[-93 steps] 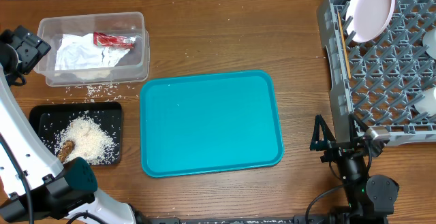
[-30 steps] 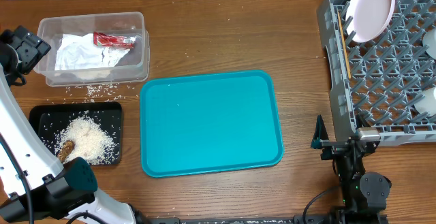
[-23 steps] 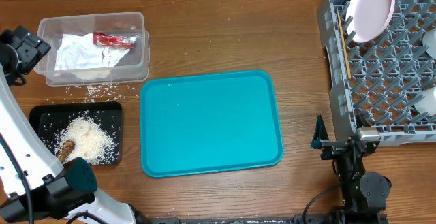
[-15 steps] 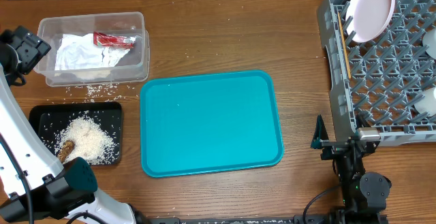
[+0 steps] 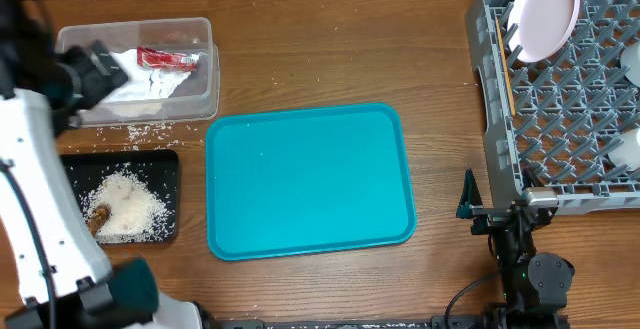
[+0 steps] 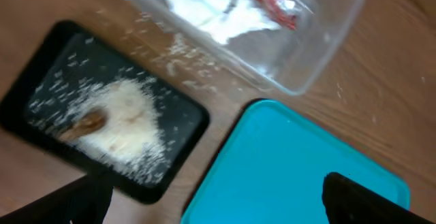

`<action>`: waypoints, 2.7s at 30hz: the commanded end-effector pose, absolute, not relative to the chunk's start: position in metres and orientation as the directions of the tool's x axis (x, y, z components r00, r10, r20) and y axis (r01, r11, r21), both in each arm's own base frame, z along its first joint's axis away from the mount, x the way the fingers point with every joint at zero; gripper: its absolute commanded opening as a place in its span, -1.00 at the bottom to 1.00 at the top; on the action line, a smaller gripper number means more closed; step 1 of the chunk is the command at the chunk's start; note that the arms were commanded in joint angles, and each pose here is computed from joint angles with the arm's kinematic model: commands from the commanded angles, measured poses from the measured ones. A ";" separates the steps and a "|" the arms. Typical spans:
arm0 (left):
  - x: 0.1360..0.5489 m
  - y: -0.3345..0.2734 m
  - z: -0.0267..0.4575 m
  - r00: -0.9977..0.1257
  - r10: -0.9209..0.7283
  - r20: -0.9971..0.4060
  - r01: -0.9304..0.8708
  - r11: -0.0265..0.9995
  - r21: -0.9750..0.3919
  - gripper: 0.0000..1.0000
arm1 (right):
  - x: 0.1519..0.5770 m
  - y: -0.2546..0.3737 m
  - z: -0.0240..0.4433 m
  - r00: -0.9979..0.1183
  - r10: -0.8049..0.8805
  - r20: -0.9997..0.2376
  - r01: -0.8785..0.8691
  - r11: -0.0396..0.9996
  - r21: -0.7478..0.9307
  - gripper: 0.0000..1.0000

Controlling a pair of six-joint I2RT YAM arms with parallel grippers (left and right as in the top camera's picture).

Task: Sort waste into correct bins and load items into the dishwasher

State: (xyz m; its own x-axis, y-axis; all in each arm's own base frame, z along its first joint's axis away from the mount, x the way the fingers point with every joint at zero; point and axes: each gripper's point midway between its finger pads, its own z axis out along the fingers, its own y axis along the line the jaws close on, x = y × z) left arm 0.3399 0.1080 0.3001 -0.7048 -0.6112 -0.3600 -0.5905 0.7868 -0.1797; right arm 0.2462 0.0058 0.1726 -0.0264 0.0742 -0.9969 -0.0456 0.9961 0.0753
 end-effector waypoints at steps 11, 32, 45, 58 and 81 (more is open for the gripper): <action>0.323 -0.008 0.210 -0.771 -0.231 -0.594 -0.144 0.971 -0.192 1.00 | 0.246 0.004 0.170 -0.024 0.070 -0.997 -0.035 0.997 0.071 1.00; 0.252 -0.016 0.127 -0.636 -0.063 -0.769 0.039 0.993 -0.113 0.99 | 0.246 0.004 0.170 -0.024 0.070 -0.997 -0.034 0.997 0.070 1.00; 0.255 -0.026 0.131 -0.404 -0.059 -0.913 0.121 0.986 -0.118 1.00 | 0.246 0.004 0.170 -0.024 0.070 -0.997 -0.035 0.997 0.070 1.00; 0.256 -0.023 0.139 -0.190 -0.080 -0.978 0.120 0.987 -0.104 1.00 | 0.246 0.004 0.170 -0.024 0.070 -0.997 -0.035 0.997 0.070 1.00; 0.246 -0.004 0.157 -0.075 -0.064 -0.995 0.024 0.998 -0.066 1.00 | 0.246 0.004 0.170 -0.024 0.070 -0.997 -0.035 0.997 0.070 1.00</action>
